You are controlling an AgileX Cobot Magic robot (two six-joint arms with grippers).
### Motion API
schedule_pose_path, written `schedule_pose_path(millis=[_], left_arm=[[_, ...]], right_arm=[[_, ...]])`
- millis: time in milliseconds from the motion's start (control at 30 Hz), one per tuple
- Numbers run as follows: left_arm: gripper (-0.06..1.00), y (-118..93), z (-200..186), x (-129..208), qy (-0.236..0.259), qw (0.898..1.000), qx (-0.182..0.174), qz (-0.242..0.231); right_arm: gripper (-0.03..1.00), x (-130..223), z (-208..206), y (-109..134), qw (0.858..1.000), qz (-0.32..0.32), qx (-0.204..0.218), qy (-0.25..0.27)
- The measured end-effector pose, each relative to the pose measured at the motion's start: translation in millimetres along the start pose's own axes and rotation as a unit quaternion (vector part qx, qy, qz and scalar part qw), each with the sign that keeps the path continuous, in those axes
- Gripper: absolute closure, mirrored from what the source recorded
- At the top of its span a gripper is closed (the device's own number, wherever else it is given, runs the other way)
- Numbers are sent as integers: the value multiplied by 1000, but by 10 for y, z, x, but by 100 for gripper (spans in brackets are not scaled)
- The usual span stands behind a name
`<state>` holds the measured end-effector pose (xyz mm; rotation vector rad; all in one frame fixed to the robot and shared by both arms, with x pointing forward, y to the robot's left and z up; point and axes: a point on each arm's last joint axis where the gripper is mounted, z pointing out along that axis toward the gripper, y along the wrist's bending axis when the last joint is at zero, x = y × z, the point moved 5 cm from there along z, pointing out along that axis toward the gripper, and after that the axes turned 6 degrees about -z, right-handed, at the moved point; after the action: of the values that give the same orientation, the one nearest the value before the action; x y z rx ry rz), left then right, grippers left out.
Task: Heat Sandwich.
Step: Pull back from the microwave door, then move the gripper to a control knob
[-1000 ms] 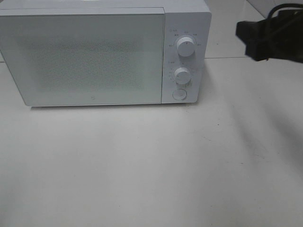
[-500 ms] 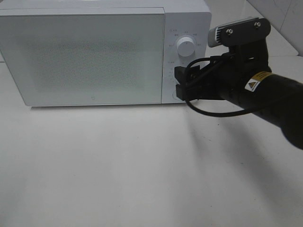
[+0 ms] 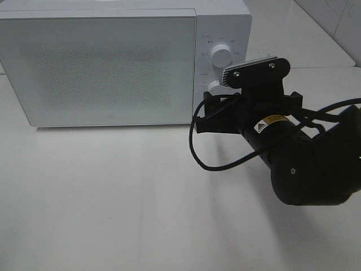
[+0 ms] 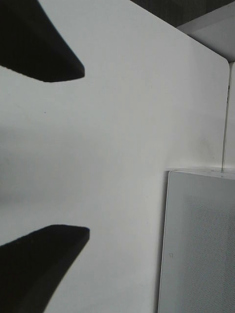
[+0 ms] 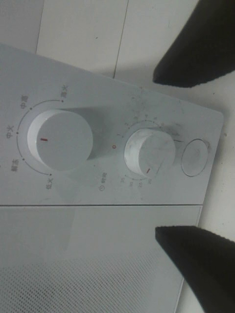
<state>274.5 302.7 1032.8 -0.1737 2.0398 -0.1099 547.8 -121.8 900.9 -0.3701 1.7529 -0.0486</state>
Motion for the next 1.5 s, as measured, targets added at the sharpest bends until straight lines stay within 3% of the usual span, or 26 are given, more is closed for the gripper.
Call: schedule_pose_path(millis=[333, 733, 1200, 1367, 1433, 1500], left_arm=[[18, 0, 0, 0, 0, 1000, 0, 0], [18, 0, 0, 0, 0, 1000, 0, 0], [18, 0, -1, 0, 0, 1000, 0, 0], [18, 0, -1, 0, 0, 1000, 0, 0], [18, 0, -1, 0, 0, 1000, 0, 0], [18, 0, -1, 0, 0, 1000, 0, 0]], right_arm=[[21, 71, 302, 65, 999, 17, 45, -4], [22, 169, 470, 133, 998, 20, 60, -1], [30, 255, 635, 164, 997, 25, 75, 3], [40, 260, 654, 164, 996, 28, 79, 3], [54, 263, 652, 161, 996, 28, 80, 3], [53, 263, 652, 161, 996, 28, 80, 3]])
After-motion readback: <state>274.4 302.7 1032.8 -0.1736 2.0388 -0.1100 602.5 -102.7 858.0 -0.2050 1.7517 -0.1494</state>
